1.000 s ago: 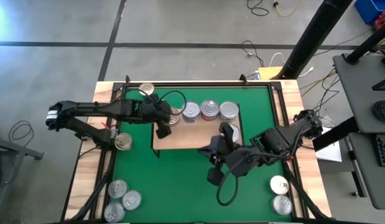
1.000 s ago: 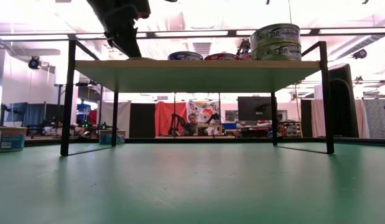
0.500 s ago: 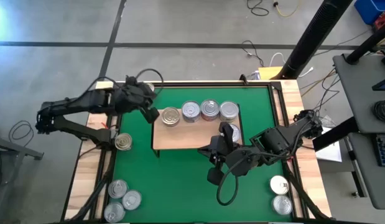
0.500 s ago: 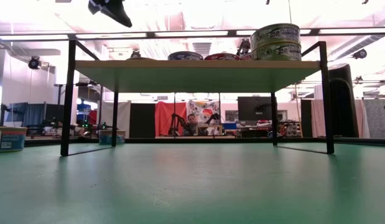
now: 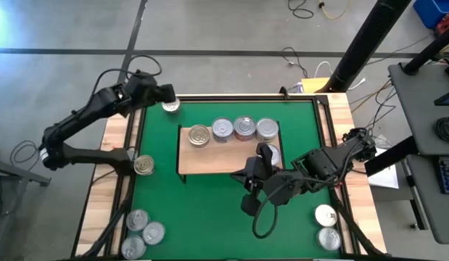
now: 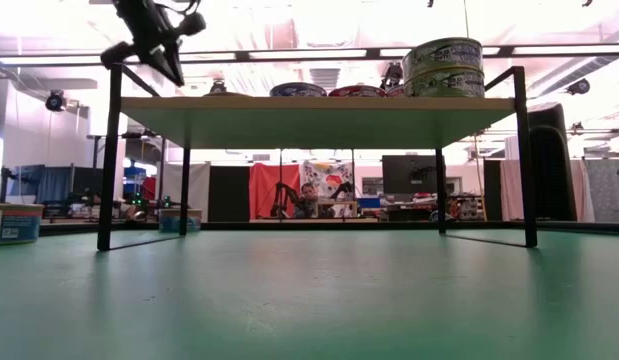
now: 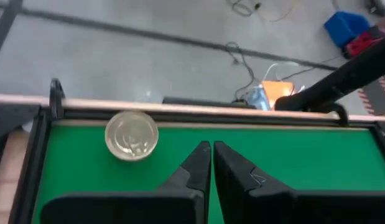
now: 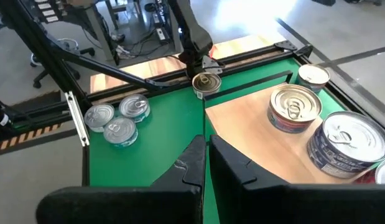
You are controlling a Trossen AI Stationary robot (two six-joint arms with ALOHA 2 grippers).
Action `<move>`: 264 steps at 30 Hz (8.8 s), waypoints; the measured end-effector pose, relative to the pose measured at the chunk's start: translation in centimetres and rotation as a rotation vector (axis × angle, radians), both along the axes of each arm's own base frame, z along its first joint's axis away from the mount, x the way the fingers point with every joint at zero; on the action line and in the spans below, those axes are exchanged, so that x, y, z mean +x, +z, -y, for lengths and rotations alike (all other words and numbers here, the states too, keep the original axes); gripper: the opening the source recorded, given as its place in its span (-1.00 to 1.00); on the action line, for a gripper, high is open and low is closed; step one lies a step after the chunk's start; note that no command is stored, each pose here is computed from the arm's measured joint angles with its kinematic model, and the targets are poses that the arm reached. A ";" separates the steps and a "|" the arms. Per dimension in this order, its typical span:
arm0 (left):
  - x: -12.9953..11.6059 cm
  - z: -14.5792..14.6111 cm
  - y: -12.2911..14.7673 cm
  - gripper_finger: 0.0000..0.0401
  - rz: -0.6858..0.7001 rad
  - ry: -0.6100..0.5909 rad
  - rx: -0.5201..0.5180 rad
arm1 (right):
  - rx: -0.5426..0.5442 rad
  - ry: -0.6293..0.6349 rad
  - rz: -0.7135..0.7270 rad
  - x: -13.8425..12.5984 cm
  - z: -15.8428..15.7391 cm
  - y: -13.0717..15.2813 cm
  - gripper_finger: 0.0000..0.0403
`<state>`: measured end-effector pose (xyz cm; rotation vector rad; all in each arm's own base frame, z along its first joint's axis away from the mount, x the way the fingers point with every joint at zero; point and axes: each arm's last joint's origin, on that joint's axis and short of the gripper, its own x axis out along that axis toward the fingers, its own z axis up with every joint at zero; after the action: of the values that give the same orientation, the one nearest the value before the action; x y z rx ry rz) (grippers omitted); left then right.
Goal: Stack canned seafood by type on shelf
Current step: Stack the top left blue and pink tuna can on top of the blue and pink tuna can on the shelf
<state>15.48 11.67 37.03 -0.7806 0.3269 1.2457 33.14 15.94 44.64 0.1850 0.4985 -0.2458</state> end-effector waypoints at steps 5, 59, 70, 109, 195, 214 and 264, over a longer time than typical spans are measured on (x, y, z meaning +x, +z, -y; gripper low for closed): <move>0.9 -1.2 -1.1 -0.98 -0.051 -0.020 -0.032 | 0.032 -0.009 0.003 0.0 0.0 0.0 -0.94; 1.3 -12.4 -19.6 -0.98 0.129 0.905 -0.745 | -0.114 0.051 -0.304 1.4 7.7 -1.7 -0.94; -1.2 -1.6 -19.3 -0.98 0.308 1.003 -0.782 | -0.062 0.211 -0.320 0.3 4.1 -1.8 -0.94; -4.1 19.8 -19.2 -0.98 -0.084 0.166 -0.856 | 0.351 -0.043 -0.102 0.0 -3.4 -2.5 -0.94; 0.9 35.5 -15.3 -0.99 -0.645 -1.145 0.104 | 0.184 -0.089 -0.177 5.3 -6.6 -10.1 -0.94; -2.4 33.6 -19.3 -0.06 -0.514 -1.310 0.064 | 0.015 0.028 -0.253 8.8 -10.0 -17.3 0.34; 0.8 29.1 -24.6 0.07 -0.318 -1.175 -0.041 | -0.106 -0.070 -0.064 18.9 -7.3 -35.1 0.99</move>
<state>16.25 -17.44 12.41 -0.2884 0.9104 0.2323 52.08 23.26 9.55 0.0914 0.5416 -0.3471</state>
